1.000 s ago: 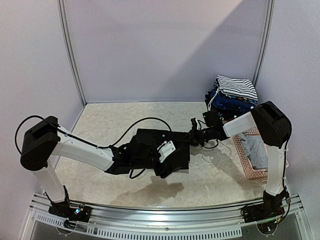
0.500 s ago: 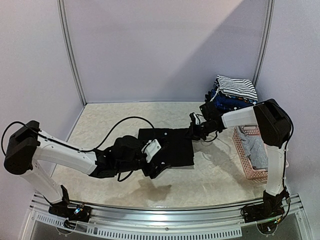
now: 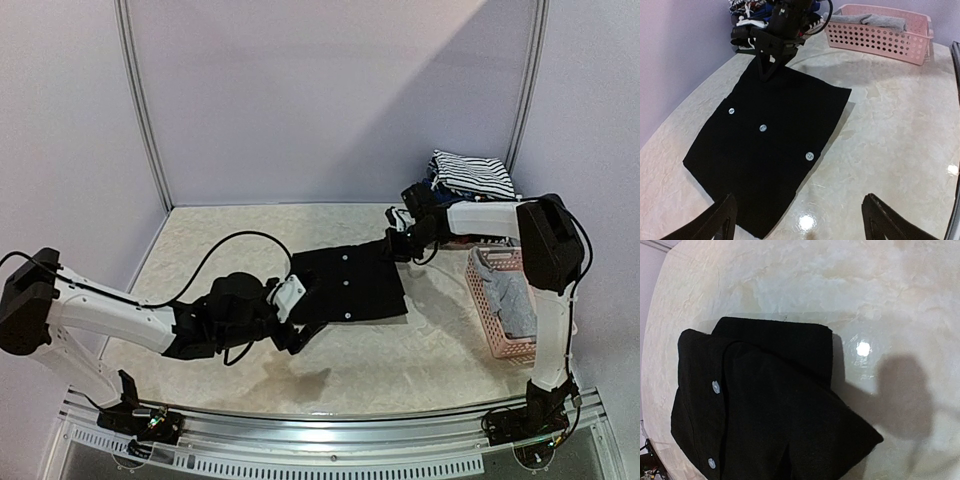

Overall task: Fold and stack the mixed laundry pile
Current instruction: Place the square-folded shirt at the center of the board.

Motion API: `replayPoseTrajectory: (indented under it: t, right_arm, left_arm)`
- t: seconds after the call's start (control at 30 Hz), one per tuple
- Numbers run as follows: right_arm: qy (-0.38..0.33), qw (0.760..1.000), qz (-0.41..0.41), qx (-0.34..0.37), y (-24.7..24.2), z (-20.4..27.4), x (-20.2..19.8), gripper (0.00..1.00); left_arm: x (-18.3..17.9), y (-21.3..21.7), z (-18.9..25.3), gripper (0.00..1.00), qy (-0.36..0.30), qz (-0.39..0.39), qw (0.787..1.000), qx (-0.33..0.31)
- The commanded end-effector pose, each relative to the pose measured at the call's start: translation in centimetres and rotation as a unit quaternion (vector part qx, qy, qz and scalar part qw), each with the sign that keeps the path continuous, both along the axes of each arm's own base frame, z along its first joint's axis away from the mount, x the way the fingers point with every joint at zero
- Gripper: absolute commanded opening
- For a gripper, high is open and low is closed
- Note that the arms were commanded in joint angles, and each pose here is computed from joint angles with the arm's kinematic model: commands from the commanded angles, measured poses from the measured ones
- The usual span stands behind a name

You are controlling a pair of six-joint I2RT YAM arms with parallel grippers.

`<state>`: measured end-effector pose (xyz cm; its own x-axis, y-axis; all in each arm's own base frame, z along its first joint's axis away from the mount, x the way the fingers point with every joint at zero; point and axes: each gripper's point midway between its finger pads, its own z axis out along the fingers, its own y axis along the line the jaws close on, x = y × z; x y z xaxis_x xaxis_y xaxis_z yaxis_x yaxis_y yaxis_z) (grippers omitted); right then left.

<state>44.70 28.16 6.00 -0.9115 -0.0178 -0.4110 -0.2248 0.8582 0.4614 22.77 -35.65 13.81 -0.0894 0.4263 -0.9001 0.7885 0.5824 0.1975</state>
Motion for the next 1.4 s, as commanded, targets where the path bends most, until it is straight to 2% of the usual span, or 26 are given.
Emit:
replayPoseTrajectory:
  t: [0.0,0.5,0.73,1.0,1.37]
  right_arm:
    - [-0.026,0.999,-0.005,-0.043,-1.9,1.3,2.0,0.00]
    - [-0.134,0.979,-0.034,-0.149,-6.8,8.5,7.7,0.00]
    - [-0.198,0.957,-0.049,-0.206,-9.4,12.9,10.1,0.00]
    - [-0.282,0.921,-0.008,-0.268,-10.5,17.5,11.1,0.00]
    - [-0.349,0.891,-0.002,-0.291,-11.6,24.1,11.6,0.00]
  left_arm:
    - [0.3,1.1,-0.1,0.88,-0.002,0.019,1.000,-0.001]
    - [0.2,1.8,-0.5,0.88,0.001,0.026,1.000,0.001]
    - [0.2,1.5,-0.7,0.88,0.002,0.024,1.000,0.003]
    - [0.3,1.1,-1.0,0.88,0.004,0.020,1.000,0.007]
    - [0.4,1.1,-1.4,0.88,0.005,0.019,1.000,0.011]
